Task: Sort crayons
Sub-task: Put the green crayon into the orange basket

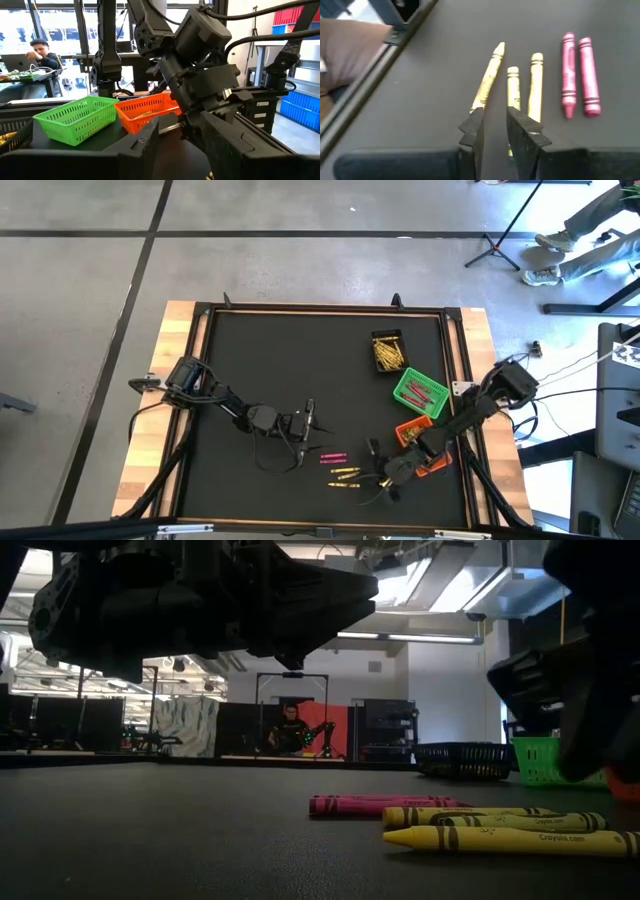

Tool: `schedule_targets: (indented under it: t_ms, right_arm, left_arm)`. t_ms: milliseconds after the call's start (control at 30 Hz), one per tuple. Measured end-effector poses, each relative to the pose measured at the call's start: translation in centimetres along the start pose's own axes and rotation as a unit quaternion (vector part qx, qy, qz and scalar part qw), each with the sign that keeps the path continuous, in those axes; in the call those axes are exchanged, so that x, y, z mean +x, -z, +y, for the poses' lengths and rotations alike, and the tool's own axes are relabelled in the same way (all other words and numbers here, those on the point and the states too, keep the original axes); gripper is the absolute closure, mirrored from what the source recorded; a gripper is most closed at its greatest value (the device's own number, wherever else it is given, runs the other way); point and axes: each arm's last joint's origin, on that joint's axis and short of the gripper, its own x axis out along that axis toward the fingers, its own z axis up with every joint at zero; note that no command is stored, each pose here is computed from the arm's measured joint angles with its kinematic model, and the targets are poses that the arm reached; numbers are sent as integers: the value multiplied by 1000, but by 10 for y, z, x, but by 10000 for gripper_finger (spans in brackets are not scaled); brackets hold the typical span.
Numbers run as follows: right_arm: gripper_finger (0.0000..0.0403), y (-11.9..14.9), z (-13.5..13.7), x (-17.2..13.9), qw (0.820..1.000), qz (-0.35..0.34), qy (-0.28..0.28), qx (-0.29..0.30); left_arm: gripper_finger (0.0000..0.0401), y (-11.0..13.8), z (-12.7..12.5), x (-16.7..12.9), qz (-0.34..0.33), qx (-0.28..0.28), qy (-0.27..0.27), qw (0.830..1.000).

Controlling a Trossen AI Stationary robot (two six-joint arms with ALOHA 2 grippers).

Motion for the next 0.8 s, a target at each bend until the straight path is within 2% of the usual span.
schedule_targets:
  t_ms: [133,533,800]
  right_arm:
    - [324,0,-5,2,1000,-3,25,-7]
    - [324,4,-6,2,999,14,31,-26]
    - [324,13,-6,13,999,24,27,-36]
  left_arm:
    - [271,0,0,0,1,0,0,1000]
    - [271,1,0,0,5,1,1,1000]
    - [270,1,0,0,5,1,1,1000]
